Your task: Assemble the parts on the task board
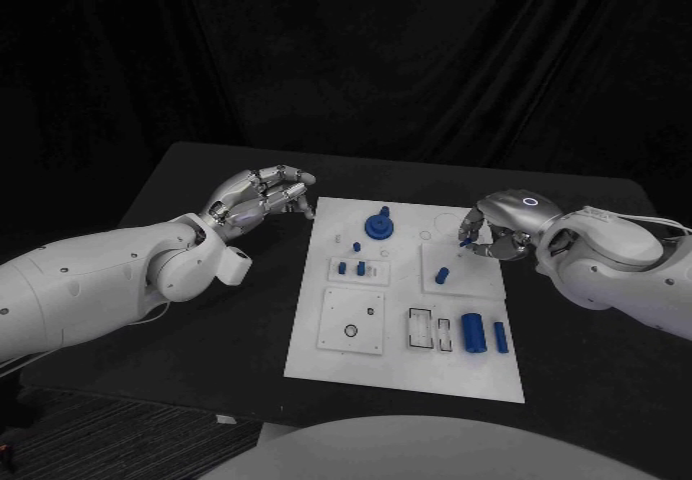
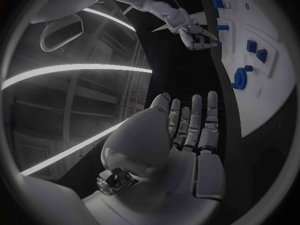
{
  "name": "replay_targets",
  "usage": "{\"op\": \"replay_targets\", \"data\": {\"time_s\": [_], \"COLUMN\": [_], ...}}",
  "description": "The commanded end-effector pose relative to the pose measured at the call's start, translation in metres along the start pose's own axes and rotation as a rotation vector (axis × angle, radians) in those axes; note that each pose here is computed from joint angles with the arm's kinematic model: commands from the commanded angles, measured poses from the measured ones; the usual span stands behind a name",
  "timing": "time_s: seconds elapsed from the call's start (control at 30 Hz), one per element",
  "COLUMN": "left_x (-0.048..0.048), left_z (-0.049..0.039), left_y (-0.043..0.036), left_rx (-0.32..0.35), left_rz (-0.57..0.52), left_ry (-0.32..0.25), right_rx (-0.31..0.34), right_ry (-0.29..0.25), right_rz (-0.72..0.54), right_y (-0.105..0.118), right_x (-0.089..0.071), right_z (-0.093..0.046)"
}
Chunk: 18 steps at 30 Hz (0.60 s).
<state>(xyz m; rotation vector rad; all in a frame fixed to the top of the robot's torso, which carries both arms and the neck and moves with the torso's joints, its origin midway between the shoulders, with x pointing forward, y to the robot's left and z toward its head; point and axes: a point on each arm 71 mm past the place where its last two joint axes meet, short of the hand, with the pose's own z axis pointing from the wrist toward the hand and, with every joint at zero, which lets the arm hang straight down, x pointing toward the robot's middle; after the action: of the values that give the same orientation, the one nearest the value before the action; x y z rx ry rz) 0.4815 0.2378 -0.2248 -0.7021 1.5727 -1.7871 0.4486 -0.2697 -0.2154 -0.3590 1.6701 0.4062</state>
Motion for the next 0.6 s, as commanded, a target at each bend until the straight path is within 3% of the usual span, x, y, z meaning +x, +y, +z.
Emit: {"op": "replay_targets", "data": {"time_s": [0.03,0.37,0.6], "left_x": [0.0018,0.003,0.0032], "left_z": [0.0011,0.0026,0.0028], "left_y": [0.0,0.0008,0.0004], "left_rx": [0.007,0.001,0.006], "left_rz": [-0.015,-0.017,-0.014], "left_ry": [0.006,0.01,0.007], "right_rx": [0.036,-0.014,-0.146], "right_ry": [-0.052,-0.081,0.005], "right_rz": [0.057,0.087,0.116], "right_y": [-0.002,0.02,0.074], "right_x": [-0.012,-0.036,-0.032], "right_z": [-0.001,-0.005,-0.003]}}
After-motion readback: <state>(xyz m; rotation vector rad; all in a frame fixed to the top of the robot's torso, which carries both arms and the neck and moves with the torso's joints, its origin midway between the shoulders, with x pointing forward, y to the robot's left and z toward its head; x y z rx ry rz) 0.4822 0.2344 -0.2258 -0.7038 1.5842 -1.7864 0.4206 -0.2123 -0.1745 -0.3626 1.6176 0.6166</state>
